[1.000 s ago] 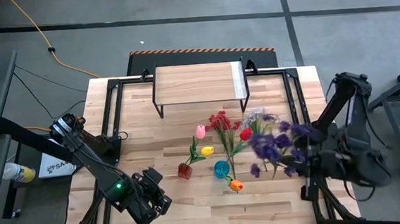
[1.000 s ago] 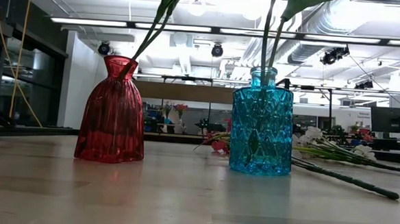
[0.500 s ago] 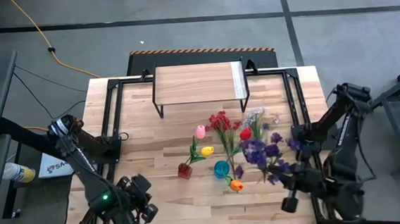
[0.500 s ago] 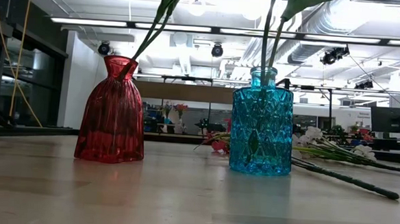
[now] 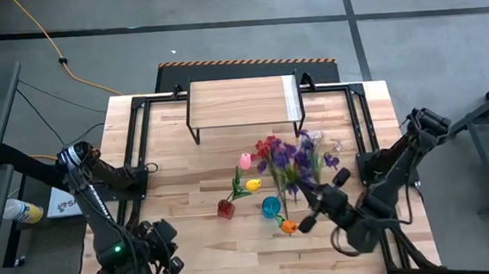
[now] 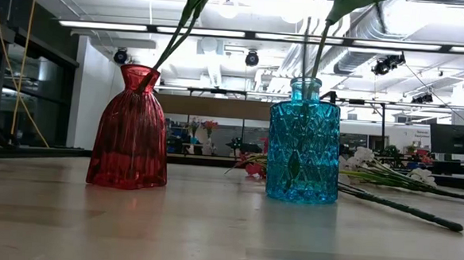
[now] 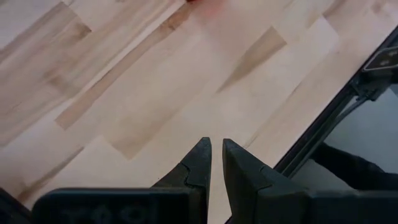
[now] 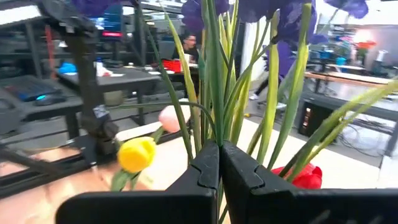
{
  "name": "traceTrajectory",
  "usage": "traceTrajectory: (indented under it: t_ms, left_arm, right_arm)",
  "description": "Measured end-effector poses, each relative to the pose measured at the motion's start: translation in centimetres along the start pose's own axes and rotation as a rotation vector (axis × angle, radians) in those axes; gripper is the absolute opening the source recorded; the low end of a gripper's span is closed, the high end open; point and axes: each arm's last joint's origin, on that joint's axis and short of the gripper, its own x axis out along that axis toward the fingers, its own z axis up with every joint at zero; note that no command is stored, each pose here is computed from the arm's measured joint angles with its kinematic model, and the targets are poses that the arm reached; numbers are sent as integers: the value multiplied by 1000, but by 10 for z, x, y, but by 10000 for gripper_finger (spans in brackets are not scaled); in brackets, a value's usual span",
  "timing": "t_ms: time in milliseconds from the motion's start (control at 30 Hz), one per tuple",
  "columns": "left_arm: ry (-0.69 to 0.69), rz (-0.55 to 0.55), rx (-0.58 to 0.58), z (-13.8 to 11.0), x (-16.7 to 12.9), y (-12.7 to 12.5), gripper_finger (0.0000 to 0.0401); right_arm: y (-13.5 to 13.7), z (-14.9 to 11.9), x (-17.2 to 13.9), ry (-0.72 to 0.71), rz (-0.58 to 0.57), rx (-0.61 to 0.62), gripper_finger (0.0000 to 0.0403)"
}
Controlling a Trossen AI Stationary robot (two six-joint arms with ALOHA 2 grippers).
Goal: Pick and place flowers into a vace then onto a shelf
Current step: Put the violet flowers into the blue vase
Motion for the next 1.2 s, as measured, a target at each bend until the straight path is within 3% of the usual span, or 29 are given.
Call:
traceTrajectory:
  t_ms: [267, 600, 1200]
  left_arm:
    - [-10, 32, 14, 1, 0, 3, 74]
    - [-17, 54, 5, 2, 0, 6, 74]
    - [15, 60, 1, 1, 0, 5, 74]
  right_arm:
    - [-1, -3, 22, -1, -66, 51, 0]
    - [17, -25, 35, -3, -92, 127, 0]
    - [32, -50, 52, -12, -146, 140, 0]
